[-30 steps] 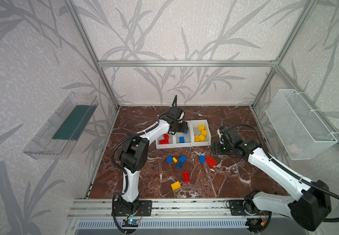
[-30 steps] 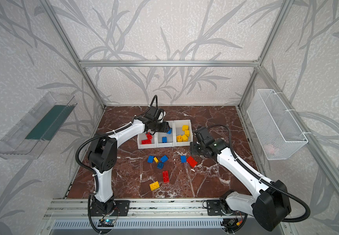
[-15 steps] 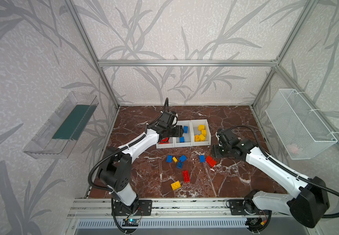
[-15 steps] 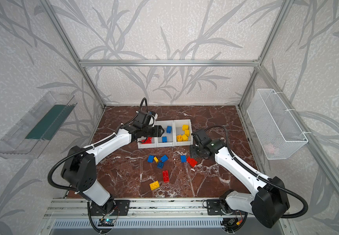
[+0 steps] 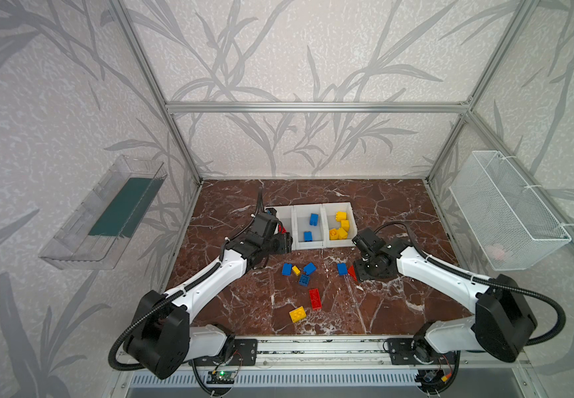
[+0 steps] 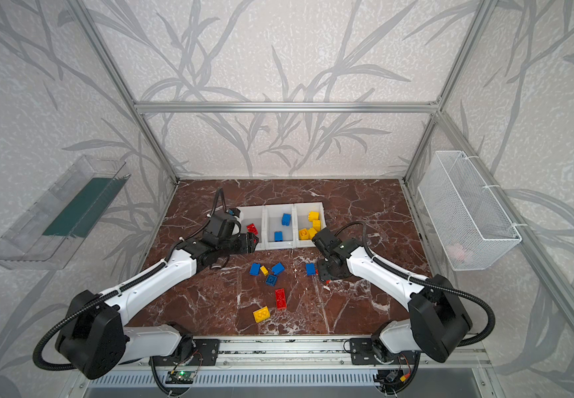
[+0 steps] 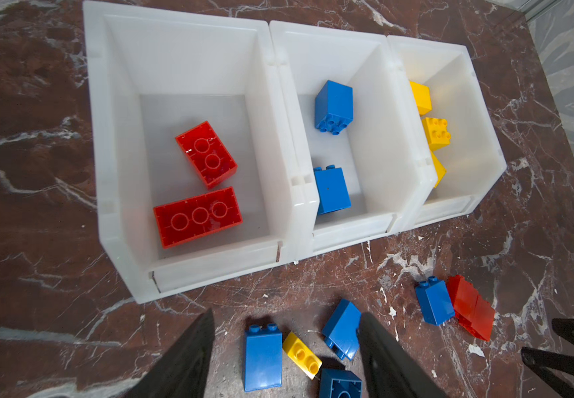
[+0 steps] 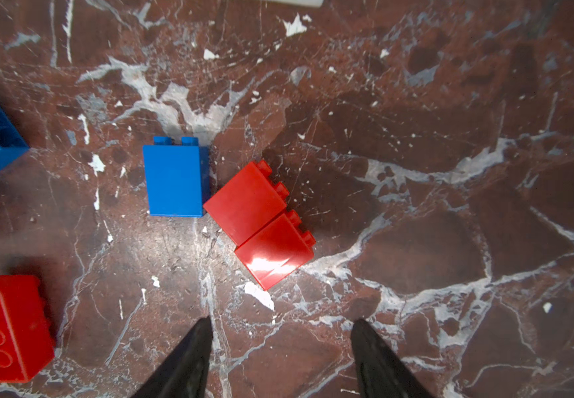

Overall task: Sort the legos into containers by color
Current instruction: Pick up the lego from the center of the table.

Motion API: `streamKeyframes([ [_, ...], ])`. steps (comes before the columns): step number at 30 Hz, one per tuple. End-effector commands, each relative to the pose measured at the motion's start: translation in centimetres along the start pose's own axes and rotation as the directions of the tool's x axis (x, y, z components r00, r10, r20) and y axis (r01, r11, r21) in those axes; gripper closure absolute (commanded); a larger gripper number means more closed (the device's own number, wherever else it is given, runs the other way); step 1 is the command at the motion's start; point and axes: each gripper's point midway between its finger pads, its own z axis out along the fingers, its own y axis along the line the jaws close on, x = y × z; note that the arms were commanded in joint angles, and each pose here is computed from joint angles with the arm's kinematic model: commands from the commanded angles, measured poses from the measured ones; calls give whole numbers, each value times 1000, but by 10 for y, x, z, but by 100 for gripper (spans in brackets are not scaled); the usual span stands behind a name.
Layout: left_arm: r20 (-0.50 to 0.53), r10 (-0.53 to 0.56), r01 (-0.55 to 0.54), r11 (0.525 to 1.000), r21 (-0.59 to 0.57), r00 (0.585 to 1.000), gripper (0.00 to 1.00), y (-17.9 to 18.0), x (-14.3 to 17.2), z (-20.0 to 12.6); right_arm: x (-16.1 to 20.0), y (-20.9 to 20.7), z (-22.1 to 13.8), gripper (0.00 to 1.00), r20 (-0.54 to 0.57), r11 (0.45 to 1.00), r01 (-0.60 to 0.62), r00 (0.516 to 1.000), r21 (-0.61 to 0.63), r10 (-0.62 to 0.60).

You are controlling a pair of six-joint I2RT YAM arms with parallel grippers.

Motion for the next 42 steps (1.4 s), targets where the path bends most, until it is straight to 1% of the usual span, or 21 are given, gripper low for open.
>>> streamKeyframes([
  [1,11,-18,18,999,-43,1000,30,12,4,-6,7,4,10,35,-35,999,38,999,-12,-38],
  [4,13,-19,20,999,-48,1000,30,14,5,-8,7,15,14,35,-55,993,110,992,-50,-113],
  [8,12,-23,23,999,-44,1000,30,14,5,-9,7,15,24,35,-107,985,171,979,-28,-173],
  [22,14,-29,30,999,-40,999,30,14,8,-15,-8,18,38,34,-147,968,252,958,13,-248],
  [29,13,-34,34,999,-38,999,30,15,9,-15,1,16,51,34,-196,967,254,949,20,-246],
  [35,13,-45,46,998,-37,999,30,16,12,-14,12,12,53,41,-208,972,232,953,30,-221],
  [37,12,-48,49,998,-34,999,30,16,13,-13,16,12,55,46,-214,973,228,953,33,-216],
  [38,12,-49,50,998,-32,999,30,15,13,-13,14,13,49,48,-192,975,222,958,27,-213],
  [42,10,-48,48,998,-33,999,30,16,13,-13,15,16,49,61,-188,975,219,960,29,-210],
])
